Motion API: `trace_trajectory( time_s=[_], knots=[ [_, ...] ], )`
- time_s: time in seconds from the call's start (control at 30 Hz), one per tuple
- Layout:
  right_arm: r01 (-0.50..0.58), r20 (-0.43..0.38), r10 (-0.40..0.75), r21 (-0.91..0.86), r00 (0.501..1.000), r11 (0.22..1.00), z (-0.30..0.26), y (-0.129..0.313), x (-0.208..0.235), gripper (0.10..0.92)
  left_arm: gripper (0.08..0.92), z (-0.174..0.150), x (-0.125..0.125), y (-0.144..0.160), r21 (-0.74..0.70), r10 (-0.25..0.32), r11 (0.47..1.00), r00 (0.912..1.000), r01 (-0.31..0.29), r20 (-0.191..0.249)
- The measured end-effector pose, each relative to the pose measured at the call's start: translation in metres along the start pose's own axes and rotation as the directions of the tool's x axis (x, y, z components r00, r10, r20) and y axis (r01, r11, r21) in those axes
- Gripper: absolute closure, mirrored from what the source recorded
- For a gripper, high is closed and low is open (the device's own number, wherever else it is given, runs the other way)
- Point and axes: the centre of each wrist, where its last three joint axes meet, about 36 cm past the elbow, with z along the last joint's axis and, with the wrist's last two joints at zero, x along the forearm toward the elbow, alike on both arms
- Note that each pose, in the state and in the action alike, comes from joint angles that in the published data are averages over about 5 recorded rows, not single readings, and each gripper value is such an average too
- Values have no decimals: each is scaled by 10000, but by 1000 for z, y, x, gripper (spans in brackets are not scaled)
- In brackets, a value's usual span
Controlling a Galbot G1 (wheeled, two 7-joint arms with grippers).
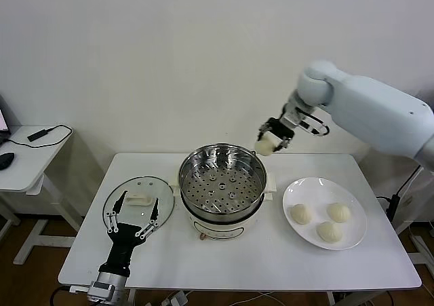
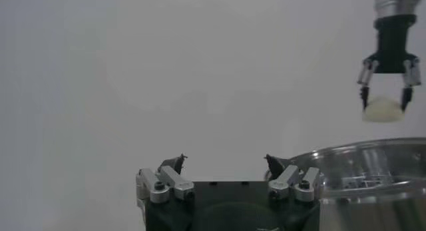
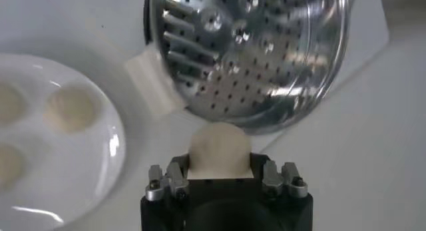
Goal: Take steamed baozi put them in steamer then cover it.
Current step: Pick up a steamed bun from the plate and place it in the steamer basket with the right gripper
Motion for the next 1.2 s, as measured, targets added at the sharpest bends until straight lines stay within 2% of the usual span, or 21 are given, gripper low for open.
trace_trajectory(
  time_s=[0.4, 0.93, 1.07, 1.2],
  knots=[
    [563, -51, -566, 2257, 9984, 9726, -39, -63, -68, 405, 177, -3, 0, 1, 63, -52, 10000, 9999, 51, 101],
    [883, -118, -883, 2620, 9960, 9610, -48, -78, -126, 398, 177, -1, 0, 3, 60, -145, 9999, 9997, 144, 179],
    [914, -124, -913, 2606, 9957, 9611, -48, -78, -131, 363, 177, -1, 0, 3, 63, -159, 9999, 9997, 158, 178],
    [904, -132, -901, 2570, 9958, 9622, -47, -78, -131, 262, 177, 0, 0, 4, 59, -177, 9998, 9997, 176, 175]
  ],
)
